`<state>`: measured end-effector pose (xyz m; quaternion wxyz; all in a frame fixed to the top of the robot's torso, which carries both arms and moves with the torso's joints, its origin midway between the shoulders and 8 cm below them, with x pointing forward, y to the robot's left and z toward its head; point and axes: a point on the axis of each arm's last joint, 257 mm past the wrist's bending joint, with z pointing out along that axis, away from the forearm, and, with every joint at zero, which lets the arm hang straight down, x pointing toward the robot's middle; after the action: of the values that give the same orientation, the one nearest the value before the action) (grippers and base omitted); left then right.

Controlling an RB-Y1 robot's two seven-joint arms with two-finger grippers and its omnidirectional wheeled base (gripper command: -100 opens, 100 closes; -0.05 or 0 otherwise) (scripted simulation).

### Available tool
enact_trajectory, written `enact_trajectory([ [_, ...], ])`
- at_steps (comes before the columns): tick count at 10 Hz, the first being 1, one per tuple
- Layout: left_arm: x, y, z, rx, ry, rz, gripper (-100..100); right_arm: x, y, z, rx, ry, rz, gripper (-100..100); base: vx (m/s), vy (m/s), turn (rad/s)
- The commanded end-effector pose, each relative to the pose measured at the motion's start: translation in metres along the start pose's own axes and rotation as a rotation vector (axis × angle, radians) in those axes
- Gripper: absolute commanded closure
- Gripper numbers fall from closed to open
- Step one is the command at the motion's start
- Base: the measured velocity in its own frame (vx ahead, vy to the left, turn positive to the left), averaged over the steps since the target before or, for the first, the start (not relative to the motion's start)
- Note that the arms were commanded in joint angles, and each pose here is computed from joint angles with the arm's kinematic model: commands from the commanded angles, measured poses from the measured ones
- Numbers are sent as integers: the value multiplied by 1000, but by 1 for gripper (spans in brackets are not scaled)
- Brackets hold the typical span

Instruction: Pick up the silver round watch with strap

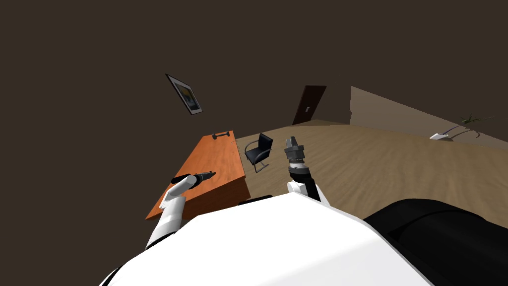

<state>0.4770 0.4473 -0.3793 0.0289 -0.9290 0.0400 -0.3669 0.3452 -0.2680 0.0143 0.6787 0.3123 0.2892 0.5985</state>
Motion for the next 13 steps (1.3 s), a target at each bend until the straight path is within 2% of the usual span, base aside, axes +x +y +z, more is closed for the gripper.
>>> enact_trajectory([
  [1,0,0,0,0,0,0,100,0,0,0,0,0,0,0,0,0,0],
  [5,0,0,0,0,1,0,100,0,0,0,0,0,0,0,0,0,3],
  [6,0,0,0,0,1,-1,0,0,0,0,0,0,0,0,0,0,0],
  [7,-1,2,-5,-7,1,8,100,0,0,0,0,0,0,0,31,-12,91],
  [13,-4,15,-25,-47,5,51,100,0,0,0,0,0,0,0,46,-25,101],
])
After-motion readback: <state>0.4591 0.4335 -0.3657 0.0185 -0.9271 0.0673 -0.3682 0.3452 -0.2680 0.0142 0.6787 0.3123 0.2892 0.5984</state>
